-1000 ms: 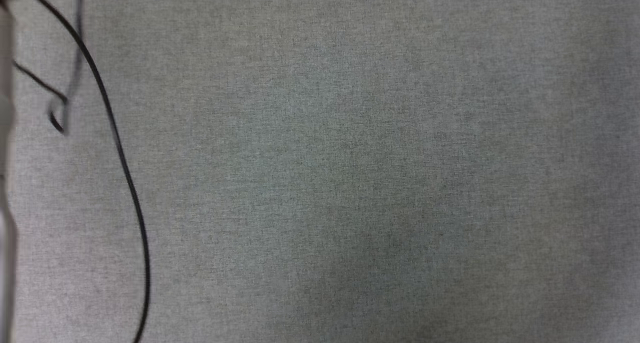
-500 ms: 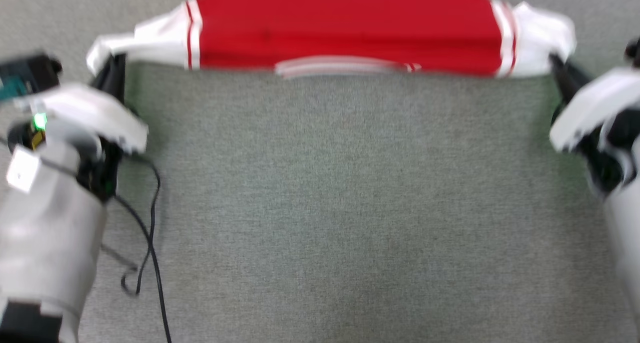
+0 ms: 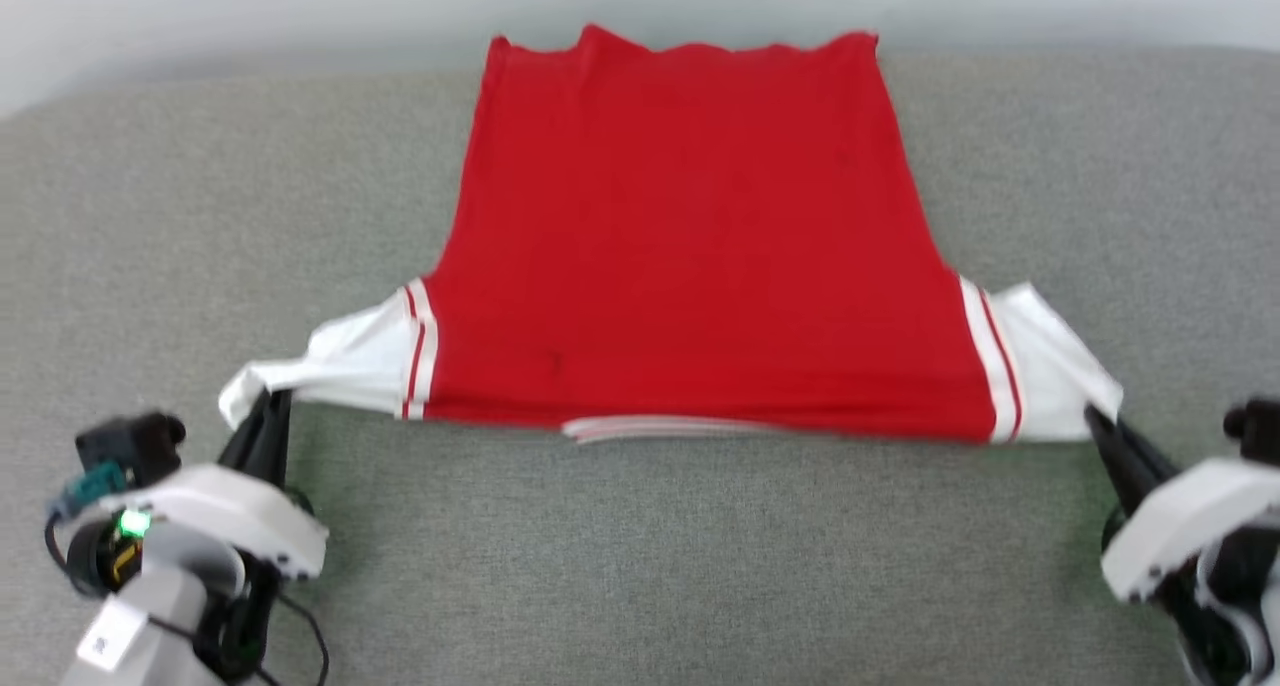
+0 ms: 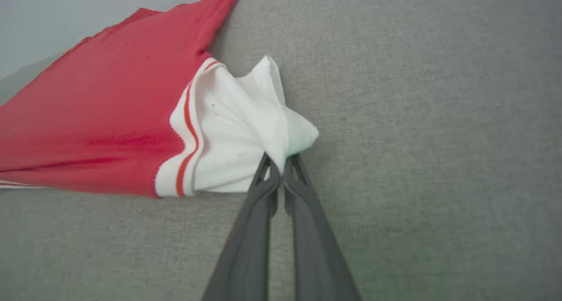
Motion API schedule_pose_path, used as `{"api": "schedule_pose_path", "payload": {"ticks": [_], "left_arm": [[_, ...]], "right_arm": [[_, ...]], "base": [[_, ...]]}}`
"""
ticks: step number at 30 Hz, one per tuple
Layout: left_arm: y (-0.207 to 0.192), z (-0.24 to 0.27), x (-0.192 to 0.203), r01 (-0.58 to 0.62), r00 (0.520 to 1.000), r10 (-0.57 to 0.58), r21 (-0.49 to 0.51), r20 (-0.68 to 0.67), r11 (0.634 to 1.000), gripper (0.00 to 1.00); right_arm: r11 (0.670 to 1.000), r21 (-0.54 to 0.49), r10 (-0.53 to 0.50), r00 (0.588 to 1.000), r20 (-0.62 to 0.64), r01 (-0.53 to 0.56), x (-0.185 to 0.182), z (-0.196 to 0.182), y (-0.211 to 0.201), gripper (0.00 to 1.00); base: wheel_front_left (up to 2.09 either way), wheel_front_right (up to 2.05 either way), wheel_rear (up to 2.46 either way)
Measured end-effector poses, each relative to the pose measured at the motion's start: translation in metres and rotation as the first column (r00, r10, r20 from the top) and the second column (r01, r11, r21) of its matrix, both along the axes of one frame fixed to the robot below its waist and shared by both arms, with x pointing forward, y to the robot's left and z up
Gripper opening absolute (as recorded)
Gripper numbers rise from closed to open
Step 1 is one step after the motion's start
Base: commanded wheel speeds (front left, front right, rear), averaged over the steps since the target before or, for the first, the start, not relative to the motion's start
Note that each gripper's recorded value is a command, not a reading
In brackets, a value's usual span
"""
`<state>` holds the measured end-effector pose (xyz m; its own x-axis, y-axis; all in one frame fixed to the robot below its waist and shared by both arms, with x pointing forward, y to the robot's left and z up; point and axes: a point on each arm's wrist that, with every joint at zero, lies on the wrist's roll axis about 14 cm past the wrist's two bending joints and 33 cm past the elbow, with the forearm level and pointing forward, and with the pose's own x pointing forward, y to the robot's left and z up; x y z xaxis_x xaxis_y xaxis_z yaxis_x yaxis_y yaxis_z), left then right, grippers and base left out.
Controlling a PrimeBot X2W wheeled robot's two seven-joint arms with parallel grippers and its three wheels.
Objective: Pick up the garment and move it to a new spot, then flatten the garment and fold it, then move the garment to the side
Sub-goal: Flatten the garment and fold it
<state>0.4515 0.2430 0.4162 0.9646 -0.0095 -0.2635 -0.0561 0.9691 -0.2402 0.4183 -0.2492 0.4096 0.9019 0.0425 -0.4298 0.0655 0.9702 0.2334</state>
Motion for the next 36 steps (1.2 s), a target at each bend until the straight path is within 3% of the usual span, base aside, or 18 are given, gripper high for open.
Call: {"api": "schedule_pose_path", "payload": {"ticks": [8,12,19,20,21,22,24,25,29,36], "left_arm": [[0.005,0.002,-0.079,-0.057,0.997,0.057,0.006,-0.056,0.998,0.0],[0.006,-0.003,-0.117,-0.081,0.99,0.079,-0.005,-0.115,0.997,0.0],[-0.002,-0.004,-0.143,-0.073,0.985,0.073,0.0,-0.159,0.997,0.0],[-0.004,-0.003,-0.143,-0.065,0.985,0.065,0.005,-0.162,0.998,0.0],[-0.007,-0.001,-0.143,-0.057,0.986,0.057,0.007,-0.158,0.998,0.0],[-0.008,0.001,-0.141,-0.051,0.988,0.052,0.009,-0.149,0.999,0.0],[-0.013,0.007,-0.138,-0.035,0.99,0.036,0.015,-0.136,0.999,0.0],[-0.017,0.015,-0.134,-0.021,0.993,0.023,0.017,-0.113,1.0,0.0],[-0.02,0.03,-0.123,-0.012,0.998,0.014,0.024,-0.063,1.0,0.0],[-0.034,0.05,-0.096,0.013,1.0,-0.013,0.014,0.025,1.0,0.0]], "right_arm": [[0.997,0.023,-0.073,0.996,-0.055,0.074,-0.087,-0.006,0.004,0.0],[0.994,0.023,-0.1,0.984,-0.147,0.104,-0.129,-0.021,0.009,0.0],[0.997,0.004,-0.072,0.967,-0.245,0.075,-0.153,-0.038,0.022,0.0],[0.998,0.004,-0.067,0.968,-0.241,0.07,-0.151,-0.037,0.024,0.18],[0.998,0.005,-0.062,0.971,-0.23,0.065,-0.146,-0.035,0.026,0.54],[0.999,0.004,-0.053,0.977,-0.207,0.055,-0.139,-0.03,0.028,1.0],[0.999,-0.001,-0.045,0.992,-0.116,0.045,-0.116,-0.01,0.031,1.0],[0.999,-0.02,-0.036,0.999,0.011,0.036,-0.084,0.021,0.029,1.0],[0.999,-0.043,-0.024,0.994,0.108,0.029,-0.041,0.053,0.019,1.0],[0.999,-0.025,0.04,0.999,0.028,-0.039,0.04,0.054,0.019,1.0]], "base": [[0.0,0.0,0.0],[0.0,0.0,0.0],[0.0,0.0,0.0],[0.0,0.0,0.0],[0.0,0.0,0.0],[0.0,0.0,0.0],[0.0,0.0,0.0],[0.0,0.0,0.0],[0.0,0.0,0.0],[0.0,0.0,0.0]]}}
